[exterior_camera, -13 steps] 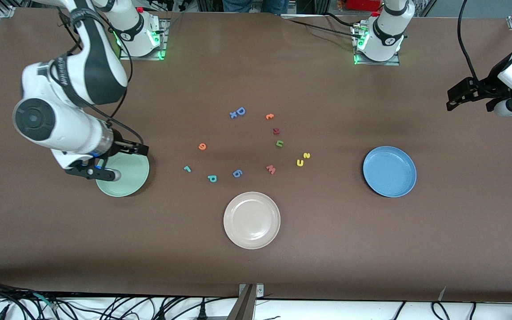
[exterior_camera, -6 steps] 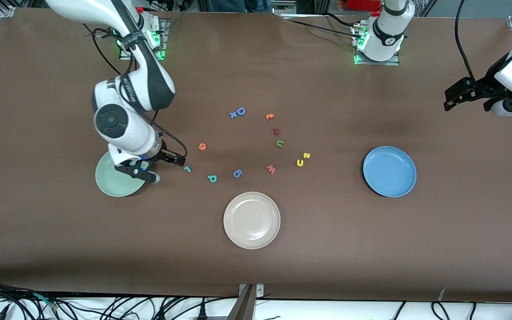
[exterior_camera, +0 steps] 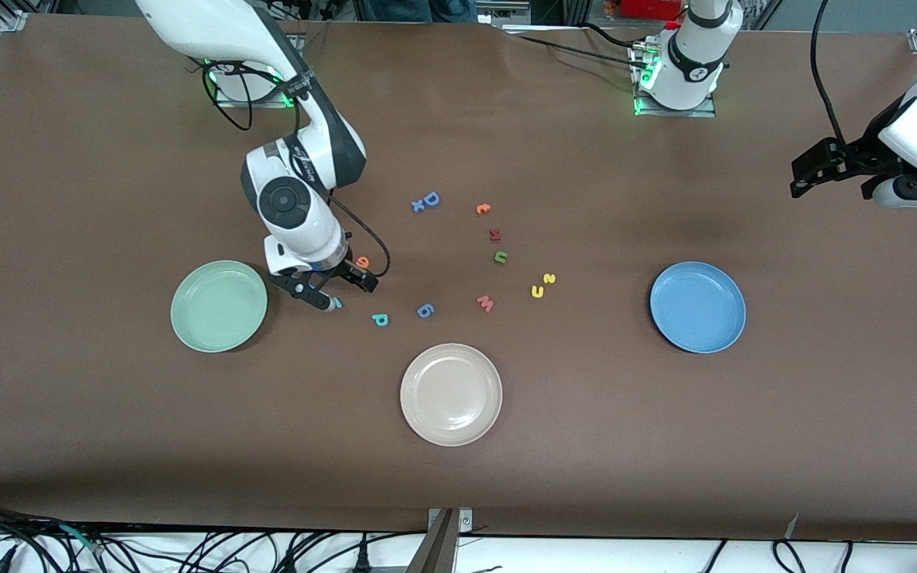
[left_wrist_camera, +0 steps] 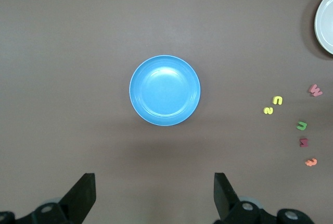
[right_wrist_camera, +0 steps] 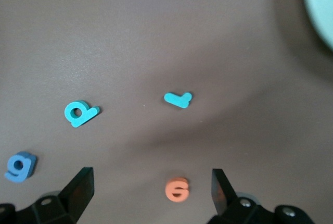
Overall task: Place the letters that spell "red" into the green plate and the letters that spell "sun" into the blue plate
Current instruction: 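Grasp orange e with the right gripper while the left gripper grasps yellow 2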
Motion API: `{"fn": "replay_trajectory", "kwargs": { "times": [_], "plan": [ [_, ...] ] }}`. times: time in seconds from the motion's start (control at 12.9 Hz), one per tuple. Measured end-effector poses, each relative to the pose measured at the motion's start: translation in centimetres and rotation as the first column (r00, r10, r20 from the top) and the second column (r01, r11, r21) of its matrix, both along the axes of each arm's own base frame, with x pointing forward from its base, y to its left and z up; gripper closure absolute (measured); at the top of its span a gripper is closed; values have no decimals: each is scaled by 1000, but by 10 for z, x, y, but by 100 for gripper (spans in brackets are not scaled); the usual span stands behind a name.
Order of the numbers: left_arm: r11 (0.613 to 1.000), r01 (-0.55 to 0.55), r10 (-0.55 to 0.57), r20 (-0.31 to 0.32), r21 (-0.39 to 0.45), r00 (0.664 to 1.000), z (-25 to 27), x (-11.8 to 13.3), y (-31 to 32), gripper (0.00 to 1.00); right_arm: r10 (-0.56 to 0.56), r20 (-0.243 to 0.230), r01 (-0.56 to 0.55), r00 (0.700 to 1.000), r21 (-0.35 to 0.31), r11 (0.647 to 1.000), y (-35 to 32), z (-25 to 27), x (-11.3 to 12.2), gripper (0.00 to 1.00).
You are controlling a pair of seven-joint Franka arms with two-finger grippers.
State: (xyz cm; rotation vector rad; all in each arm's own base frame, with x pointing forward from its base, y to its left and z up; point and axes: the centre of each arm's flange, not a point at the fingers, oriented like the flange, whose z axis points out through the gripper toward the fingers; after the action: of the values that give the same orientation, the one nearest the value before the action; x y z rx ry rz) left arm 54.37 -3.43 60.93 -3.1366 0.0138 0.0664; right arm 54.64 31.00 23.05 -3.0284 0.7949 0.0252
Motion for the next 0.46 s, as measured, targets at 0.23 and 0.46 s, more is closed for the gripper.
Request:
{"fn": "replay_trajectory", "kwargs": {
  "times": [0.23, 0.46],
  "plan": [
    [998, 22, -25, -44, -60, 999, -31, 16, -22, 0, -22, -1, 22, 1000, -5, 1000, 4, -26, -11, 0],
    [993, 36, -49, -122, -109, 991, -93, 42, -45, 0, -33, -8, 33, 999, -12, 999, 0, -41, -24, 0]
  ]
}}
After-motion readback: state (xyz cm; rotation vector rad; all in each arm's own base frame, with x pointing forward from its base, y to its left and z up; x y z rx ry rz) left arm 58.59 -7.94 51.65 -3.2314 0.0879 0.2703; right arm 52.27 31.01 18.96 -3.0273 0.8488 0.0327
